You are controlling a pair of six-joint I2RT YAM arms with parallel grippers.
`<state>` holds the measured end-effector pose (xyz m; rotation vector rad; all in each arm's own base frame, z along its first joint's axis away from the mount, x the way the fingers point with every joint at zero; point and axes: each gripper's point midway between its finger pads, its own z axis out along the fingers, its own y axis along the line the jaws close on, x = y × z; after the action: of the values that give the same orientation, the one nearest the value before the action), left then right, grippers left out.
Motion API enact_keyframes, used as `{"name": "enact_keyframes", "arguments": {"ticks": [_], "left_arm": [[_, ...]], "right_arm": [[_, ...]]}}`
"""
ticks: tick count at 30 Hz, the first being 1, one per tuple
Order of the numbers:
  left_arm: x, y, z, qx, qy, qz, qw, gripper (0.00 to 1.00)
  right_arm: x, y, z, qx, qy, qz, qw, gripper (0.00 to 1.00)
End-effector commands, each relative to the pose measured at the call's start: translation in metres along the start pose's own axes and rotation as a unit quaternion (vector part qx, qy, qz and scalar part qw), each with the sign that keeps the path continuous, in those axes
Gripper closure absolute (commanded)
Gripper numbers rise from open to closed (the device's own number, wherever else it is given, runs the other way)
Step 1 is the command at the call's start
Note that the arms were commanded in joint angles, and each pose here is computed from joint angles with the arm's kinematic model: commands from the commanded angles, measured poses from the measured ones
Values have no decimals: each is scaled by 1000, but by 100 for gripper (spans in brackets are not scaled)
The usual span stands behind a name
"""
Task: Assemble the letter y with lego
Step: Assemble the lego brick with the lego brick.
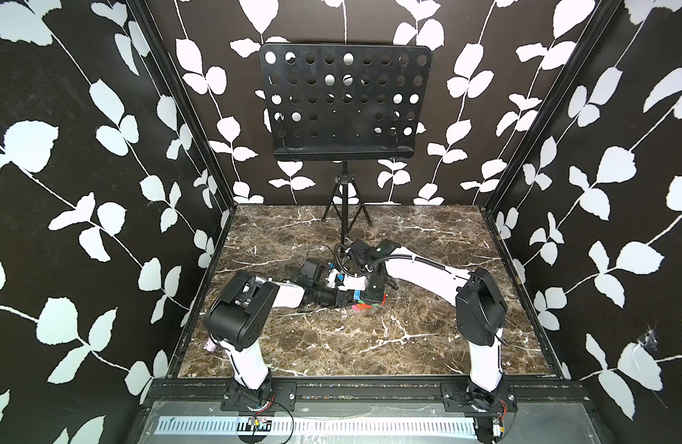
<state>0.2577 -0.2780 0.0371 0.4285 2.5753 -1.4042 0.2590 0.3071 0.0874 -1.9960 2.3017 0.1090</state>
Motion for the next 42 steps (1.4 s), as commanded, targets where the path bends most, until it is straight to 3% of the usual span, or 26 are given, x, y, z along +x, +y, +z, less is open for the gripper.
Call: {"name": "enact_keyframes", "arguments": {"ticks": [1,15,28,42], "left_arm": [[44,58,6,-113,47,-70,990,60],[45,60,6,-115,48,-76,989,60],[45,61,6,-117,49,-75,989,60],[46,61,6,-117,50,-77,989,60]], "right_arm": [[5,5,10,-12,27,-11,1000,68],[0,14,18,-23,10,15,1000,69],[15,15,18,-9,37,-9,999,69],[2,19,19,-18,-1,6,1000,69]]}}
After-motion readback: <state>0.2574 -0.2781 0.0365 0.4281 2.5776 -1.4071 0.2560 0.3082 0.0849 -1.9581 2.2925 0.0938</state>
